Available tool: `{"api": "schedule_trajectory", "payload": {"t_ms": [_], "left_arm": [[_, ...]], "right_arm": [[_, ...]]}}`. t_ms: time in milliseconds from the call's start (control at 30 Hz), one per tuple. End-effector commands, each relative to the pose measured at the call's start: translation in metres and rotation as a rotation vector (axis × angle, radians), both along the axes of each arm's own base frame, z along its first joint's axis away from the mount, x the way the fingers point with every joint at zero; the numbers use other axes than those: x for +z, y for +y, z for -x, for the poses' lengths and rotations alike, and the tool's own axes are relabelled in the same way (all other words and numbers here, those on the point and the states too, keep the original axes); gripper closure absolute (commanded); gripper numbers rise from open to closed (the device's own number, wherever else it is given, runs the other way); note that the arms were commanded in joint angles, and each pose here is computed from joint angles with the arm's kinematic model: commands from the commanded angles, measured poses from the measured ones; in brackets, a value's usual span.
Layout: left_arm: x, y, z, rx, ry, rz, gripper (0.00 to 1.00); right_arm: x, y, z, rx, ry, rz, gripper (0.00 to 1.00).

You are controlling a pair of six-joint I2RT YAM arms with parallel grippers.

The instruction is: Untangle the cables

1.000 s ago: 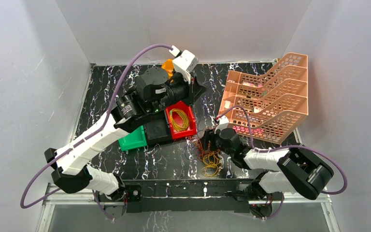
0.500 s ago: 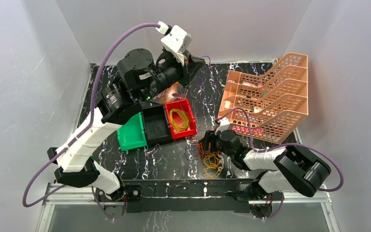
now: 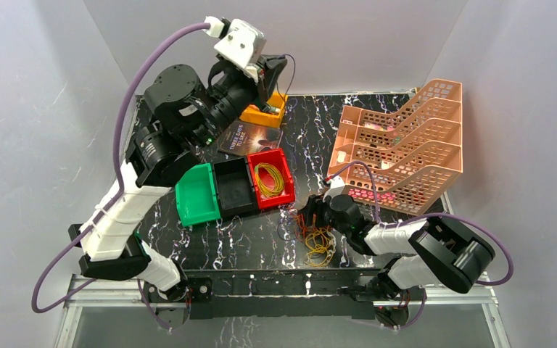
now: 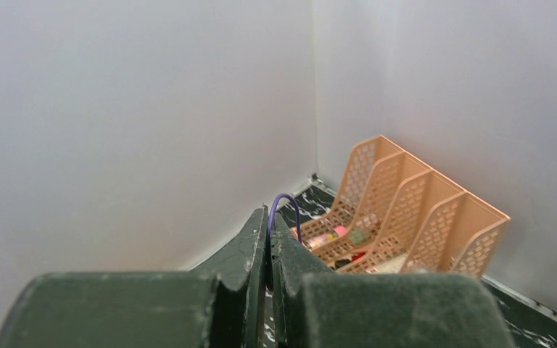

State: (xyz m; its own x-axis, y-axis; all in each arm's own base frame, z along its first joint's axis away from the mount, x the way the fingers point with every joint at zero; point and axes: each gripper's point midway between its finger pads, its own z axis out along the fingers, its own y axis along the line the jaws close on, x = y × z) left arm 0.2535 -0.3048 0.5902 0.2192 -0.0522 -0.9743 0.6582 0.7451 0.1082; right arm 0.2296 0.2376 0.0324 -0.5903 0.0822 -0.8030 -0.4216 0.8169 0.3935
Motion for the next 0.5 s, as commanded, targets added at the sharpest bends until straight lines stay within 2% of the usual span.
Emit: {"api": "schedule_trajectory", "payload": {"t_ms": [0, 467], "left_arm": [[0.057, 0.045, 0.013, 0.083, -0.147, 0.091, 1.0], [0.082, 0.09, 0.009, 0.271, -0.265, 0.057, 1.0]], "right_arm": [[-0.021, -0.009, 0.011, -0.001, 0.056, 0.05, 0.32], [-0.026, -0.007, 0.011, 0.007, 0.073, 0.062, 0.32]]}}
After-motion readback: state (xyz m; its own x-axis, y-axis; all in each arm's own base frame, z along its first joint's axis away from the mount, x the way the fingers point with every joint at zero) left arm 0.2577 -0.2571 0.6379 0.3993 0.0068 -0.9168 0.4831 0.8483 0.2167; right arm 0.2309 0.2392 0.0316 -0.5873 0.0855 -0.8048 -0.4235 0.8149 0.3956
